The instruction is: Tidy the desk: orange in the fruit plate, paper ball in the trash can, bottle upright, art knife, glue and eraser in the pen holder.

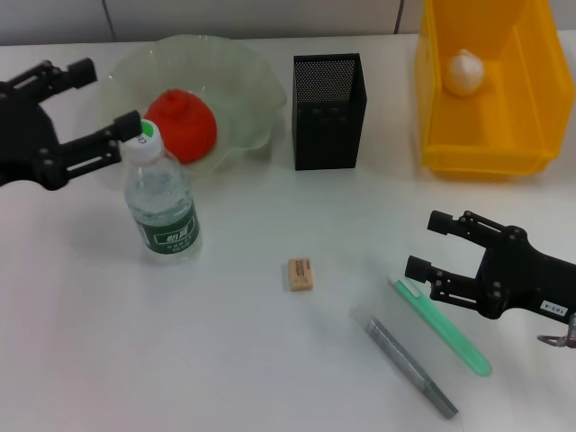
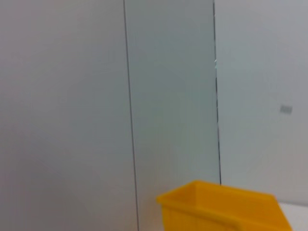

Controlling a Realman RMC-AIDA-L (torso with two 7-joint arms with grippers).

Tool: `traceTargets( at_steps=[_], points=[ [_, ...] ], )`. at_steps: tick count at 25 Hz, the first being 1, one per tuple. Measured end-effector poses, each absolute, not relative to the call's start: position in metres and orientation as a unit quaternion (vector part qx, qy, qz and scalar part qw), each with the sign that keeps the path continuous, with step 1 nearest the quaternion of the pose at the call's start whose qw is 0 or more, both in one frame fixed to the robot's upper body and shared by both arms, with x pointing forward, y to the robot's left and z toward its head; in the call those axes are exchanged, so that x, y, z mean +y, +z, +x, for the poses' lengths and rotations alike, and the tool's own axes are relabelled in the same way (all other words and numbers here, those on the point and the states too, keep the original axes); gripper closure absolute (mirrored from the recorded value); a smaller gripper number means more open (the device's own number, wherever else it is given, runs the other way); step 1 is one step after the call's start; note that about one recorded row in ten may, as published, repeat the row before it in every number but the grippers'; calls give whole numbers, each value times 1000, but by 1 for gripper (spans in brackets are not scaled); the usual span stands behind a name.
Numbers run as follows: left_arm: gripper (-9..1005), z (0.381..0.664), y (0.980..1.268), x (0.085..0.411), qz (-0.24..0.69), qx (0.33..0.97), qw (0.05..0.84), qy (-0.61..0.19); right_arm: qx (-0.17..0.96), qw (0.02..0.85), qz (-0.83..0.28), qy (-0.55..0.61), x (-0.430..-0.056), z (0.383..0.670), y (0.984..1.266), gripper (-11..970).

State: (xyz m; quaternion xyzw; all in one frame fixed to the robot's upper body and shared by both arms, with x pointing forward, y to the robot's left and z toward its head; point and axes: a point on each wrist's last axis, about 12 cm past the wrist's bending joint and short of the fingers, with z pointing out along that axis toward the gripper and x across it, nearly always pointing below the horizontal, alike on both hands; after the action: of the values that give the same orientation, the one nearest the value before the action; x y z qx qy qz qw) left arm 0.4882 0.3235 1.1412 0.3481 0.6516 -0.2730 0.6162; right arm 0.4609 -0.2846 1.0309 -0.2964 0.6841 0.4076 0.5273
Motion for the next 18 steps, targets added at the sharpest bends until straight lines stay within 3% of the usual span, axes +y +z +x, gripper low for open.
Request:
traceTargets(
  at_steps=[7,18],
  points=[
    [201,470,1141,330,371,627,618,-295,678,528,-297,416,-285,461,1035,167],
    [200,451,1122,327,400,606,613,-312,679,521,-311,412,-302,476,1066,167]
  ],
)
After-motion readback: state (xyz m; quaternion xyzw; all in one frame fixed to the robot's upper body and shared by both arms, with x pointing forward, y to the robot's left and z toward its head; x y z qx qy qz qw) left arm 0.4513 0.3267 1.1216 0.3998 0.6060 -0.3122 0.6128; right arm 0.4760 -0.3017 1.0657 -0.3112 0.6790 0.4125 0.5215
